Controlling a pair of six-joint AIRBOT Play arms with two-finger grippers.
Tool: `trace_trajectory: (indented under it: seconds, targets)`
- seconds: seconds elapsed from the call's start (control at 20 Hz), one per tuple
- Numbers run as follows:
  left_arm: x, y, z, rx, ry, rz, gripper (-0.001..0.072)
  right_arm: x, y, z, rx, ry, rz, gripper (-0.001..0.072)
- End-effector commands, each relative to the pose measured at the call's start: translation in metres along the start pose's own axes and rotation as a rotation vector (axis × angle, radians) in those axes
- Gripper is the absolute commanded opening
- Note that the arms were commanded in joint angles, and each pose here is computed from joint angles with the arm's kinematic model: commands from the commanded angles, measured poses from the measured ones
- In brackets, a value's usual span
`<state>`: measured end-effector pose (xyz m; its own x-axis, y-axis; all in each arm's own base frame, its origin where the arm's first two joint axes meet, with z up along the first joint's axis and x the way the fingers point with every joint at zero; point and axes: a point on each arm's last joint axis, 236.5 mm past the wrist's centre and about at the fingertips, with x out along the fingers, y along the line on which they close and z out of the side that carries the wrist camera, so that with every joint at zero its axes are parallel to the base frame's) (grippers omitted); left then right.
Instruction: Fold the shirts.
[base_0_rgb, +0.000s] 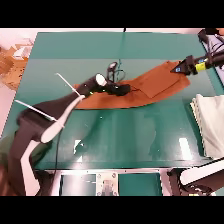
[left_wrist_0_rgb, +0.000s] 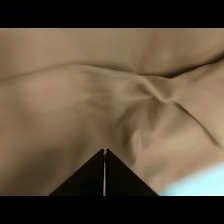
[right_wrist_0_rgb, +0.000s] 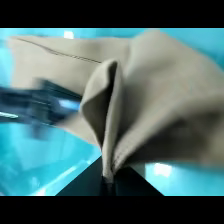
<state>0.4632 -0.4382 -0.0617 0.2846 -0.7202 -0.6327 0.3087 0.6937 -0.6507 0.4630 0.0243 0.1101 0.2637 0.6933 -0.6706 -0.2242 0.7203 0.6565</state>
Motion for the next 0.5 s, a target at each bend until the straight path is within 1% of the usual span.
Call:
trace_trajectory:
  seconds: [0.0,0.1,0.25,0.35,0.45]
  targets:
    - [0.041,-0.024,-0.031,0.015,0.058,-0.040,0.0021,-0.012,0.072,-0.003,-0.095,-0.009,0.048,0.0014]
    - [0.045,-0.023,-0.035,0.003,0.083,-0.045,0.0021,-0.018,0.092,-0.004,-0.116,-0.021,0.045,0.0014]
    - [0.039,-0.030,-0.032,0.015,0.104,-0.062,0.0022,-0.021,0.100,-0.006,-0.099,-0.026,0.043,0.0014]
    - [0.026,-0.043,-0.023,0.064,0.119,-0.091,0.0022,-0.021,0.100,-0.006,-0.086,-0.022,0.042,0.0015]
    - [-0.003,-0.049,-0.003,0.174,0.134,-0.104,0.0021,-0.018,0.102,-0.007,-0.091,-0.017,0.045,0.0015]
